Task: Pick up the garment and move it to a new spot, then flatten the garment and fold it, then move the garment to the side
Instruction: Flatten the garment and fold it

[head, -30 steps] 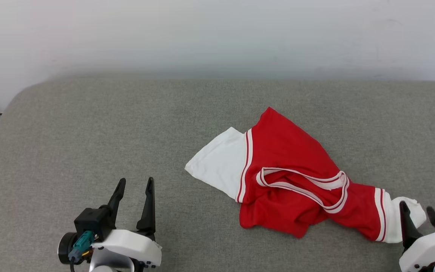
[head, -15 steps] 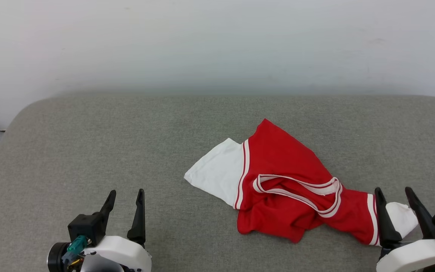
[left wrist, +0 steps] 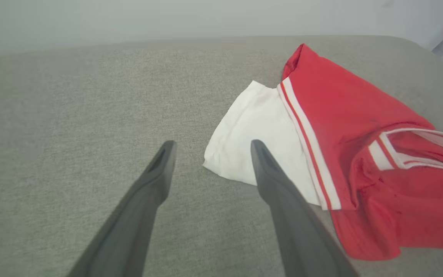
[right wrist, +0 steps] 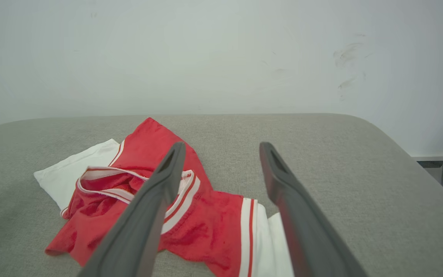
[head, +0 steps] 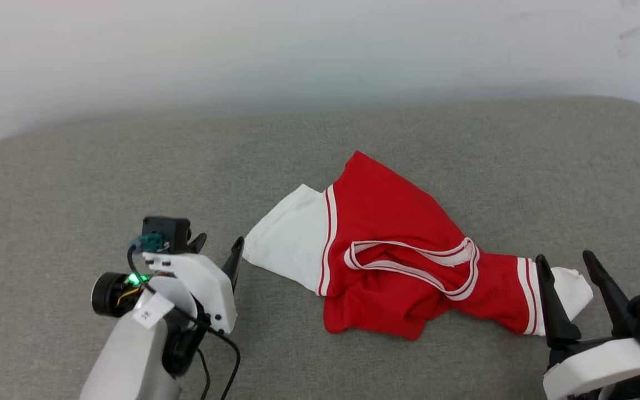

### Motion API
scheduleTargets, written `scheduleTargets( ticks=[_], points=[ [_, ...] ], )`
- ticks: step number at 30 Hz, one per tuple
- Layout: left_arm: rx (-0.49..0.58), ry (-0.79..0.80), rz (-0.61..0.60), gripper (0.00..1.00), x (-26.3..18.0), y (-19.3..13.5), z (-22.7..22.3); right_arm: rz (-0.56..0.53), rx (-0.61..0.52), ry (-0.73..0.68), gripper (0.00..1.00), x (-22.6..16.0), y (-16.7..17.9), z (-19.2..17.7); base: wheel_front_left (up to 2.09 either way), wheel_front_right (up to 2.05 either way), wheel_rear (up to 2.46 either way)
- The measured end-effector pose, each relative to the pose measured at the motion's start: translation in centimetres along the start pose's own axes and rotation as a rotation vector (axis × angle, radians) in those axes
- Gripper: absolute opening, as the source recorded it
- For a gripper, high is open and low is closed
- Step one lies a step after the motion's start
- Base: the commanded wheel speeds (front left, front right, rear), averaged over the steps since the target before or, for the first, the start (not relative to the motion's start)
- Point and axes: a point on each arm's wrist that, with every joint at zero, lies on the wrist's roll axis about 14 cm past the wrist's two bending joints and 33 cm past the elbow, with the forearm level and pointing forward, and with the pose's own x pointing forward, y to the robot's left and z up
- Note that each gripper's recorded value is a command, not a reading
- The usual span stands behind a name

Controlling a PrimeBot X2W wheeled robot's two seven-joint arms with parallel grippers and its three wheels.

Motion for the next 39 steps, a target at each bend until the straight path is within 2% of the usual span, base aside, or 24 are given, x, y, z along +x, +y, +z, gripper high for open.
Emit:
scheduleTargets(
  ticks=[5, 6, 16, 17, 18, 20, 24, 29, 39],
  points=[
    [0.025, 0.186, -0.032, 1.0, 3.3, 0.2, -2.0, -0.03, 0.006, 0.033, 1.0, 0.9, -0.9, -1.1, 0.0, 0.0, 0.0],
    [0.043, 0.313, -0.031, 1.0, 4.6, 0.8, -4.0, -0.049, 0.012, 0.058, 1.0, 1.2, -1.5, -2.1, 0.0, 0.0, 0.0],
    [0.08, 0.645, -0.092, 1.0, 6.7, 0.4, -9.3, -0.105, 0.04, 0.125, 1.0, 1.9, -3.3, -4.9, 0.0, 0.0, 0.0],
    [0.074, 0.673, -0.099, 0.71, 6.7, 0.3, -9.5, -0.107, 0.04, 0.129, 1.0, 1.9, -3.3, -5.0, 0.0, 0.0, 0.0],
    [0.074, 0.695, -0.104, 0.29, 6.7, 0.2, -9.7, -0.109, 0.043, 0.134, 1.0, 1.9, -3.4, -5.2, 0.0, 0.0, 0.0],
    [0.074, 0.716, -0.116, 0.0, 6.6, -0.1, -9.8, -0.114, 0.049, 0.142, 1.0, 1.8, -3.5, -5.5, 0.0, 0.0, 0.0],
    [0.08, 0.689, -0.144, 0.0, 6.4, -0.9, -9.8, -0.117, 0.056, 0.144, 1.0, 1.9, -3.6, -5.6, 0.0, 0.0, 0.0],
    [0.056, 0.585, -0.122, 0.0, 5.8, -0.5, -8.9, -0.126, 0.068, 0.145, 1.0, 1.8, -3.9, -5.6, 0.0, 0.0, 0.0],
    [-0.031, 0.41, 0.034, 0.0, 1.7, 3.2, -7.4, -0.152, 0.09, 0.184, 1.0, 0.7, -4.9, -5.7, 0.0, 0.0, 0.0]
  ],
)
